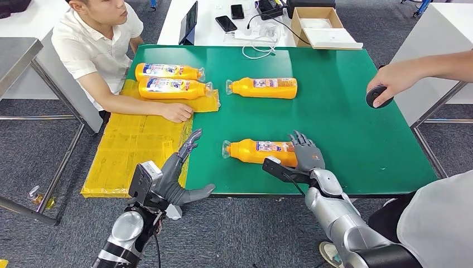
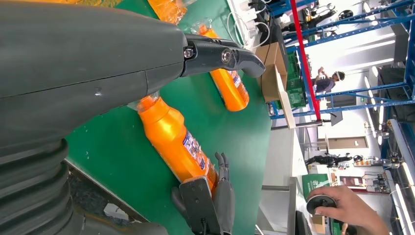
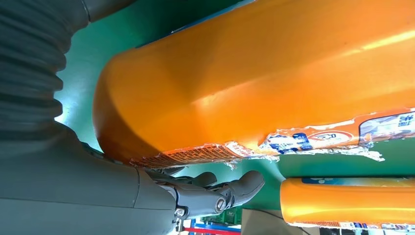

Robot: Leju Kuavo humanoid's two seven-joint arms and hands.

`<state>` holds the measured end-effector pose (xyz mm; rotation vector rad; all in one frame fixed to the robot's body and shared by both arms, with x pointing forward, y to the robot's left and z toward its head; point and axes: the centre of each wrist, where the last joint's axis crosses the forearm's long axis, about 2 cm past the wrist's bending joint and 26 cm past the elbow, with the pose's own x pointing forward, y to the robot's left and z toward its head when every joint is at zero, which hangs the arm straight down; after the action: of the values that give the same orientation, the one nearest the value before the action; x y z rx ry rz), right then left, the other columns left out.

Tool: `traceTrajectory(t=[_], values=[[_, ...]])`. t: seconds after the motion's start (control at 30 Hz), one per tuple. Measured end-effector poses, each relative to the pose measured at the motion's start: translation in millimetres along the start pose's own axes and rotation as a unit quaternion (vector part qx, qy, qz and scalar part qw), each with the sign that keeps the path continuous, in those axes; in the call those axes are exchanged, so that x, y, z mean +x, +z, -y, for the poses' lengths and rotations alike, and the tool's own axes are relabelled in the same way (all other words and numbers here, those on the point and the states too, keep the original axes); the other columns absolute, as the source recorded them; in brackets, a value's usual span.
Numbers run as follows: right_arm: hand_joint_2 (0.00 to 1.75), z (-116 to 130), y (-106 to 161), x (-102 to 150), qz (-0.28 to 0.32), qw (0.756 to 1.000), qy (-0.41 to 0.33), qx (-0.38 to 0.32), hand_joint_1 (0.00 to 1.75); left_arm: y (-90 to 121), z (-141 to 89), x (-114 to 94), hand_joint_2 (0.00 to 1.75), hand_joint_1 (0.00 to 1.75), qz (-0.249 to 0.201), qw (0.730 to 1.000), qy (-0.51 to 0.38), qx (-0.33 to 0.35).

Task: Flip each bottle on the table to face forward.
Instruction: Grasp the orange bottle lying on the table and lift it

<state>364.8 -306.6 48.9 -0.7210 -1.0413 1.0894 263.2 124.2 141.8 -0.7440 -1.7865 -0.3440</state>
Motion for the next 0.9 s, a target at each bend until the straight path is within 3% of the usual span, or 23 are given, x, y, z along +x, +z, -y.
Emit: traceTrajectory(t=[0.33, 0.47, 0.63, 0.9], values=[[1.75, 0, 0, 0, 0.0, 1.0, 0.0, 0.0, 0.0, 0, 0, 0, 1.75, 0.0, 0.0, 1.0, 0.0, 0.0], [1.75, 0, 0, 0, 0.0, 1.0, 0.0, 0.001, 1.75, 0, 0, 0, 1.75, 0.0, 0.0, 1.0, 0.0, 0.0], [1.75, -11, 4, -1, 0.01, 0.997, -0.063, 0.039, 1.75, 5, 0, -3, 1.75, 0.0, -0.006, 1.0, 0.015, 0.007], [1.75, -13, 5, -1, 0.027, 0.994, -0.103, 0.032, 1.75, 14, -3, -6, 1.75, 0.0, -0.013, 1.0, 0.02, 0.02]])
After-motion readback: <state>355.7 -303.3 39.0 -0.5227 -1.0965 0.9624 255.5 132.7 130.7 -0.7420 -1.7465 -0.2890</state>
